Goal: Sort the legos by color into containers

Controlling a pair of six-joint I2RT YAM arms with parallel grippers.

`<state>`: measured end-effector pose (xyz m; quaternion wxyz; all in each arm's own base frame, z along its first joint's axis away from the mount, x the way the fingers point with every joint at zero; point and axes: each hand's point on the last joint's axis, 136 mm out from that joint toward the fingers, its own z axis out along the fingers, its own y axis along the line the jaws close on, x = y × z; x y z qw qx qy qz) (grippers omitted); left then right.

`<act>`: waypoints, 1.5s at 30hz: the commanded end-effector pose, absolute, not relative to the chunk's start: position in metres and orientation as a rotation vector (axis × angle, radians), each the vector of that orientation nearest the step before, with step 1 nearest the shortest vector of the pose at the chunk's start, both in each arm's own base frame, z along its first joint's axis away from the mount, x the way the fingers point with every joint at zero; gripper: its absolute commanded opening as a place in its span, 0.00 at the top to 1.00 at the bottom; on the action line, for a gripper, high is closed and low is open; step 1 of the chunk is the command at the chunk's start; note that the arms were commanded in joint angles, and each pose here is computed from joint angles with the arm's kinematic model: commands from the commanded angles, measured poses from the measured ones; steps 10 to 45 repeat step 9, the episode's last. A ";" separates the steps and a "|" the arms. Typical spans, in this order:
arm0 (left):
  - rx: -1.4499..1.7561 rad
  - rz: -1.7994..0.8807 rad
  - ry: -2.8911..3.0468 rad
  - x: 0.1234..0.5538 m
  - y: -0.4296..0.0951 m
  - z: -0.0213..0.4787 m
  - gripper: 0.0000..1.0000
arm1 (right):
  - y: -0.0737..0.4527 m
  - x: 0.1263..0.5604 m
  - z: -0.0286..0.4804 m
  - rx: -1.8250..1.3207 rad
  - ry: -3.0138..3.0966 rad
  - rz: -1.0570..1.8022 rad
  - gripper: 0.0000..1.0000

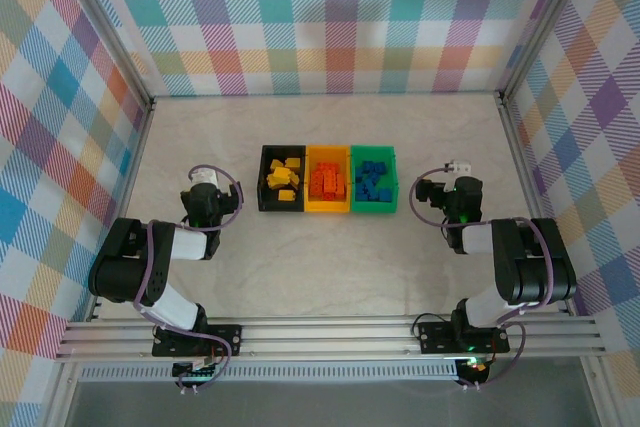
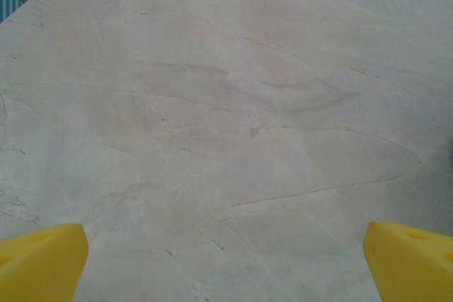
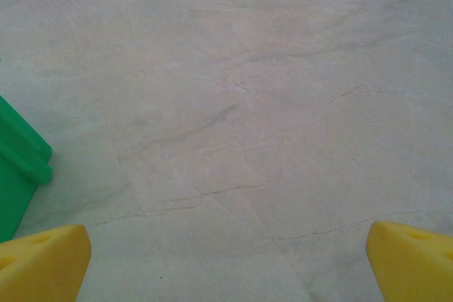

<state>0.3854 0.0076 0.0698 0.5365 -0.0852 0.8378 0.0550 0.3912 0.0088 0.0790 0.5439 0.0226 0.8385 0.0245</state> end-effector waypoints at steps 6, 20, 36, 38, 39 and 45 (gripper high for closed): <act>-0.219 0.119 1.951 0.393 0.010 0.082 0.00 | 0.011 0.397 0.092 0.029 1.937 0.072 0.00; -0.220 0.118 1.948 0.393 0.010 0.083 0.00 | 0.011 0.397 0.093 0.031 1.937 0.072 0.00; -0.220 0.118 1.948 0.393 0.010 0.083 0.00 | 0.011 0.397 0.093 0.031 1.937 0.072 0.00; -0.220 0.118 1.948 0.393 0.010 0.083 0.00 | 0.011 0.397 0.093 0.031 1.937 0.072 0.00; -0.220 0.118 1.948 0.393 0.010 0.083 0.00 | 0.011 0.397 0.093 0.031 1.937 0.072 0.00; -0.220 0.118 1.948 0.393 0.010 0.083 0.00 | 0.011 0.397 0.093 0.031 1.937 0.072 0.00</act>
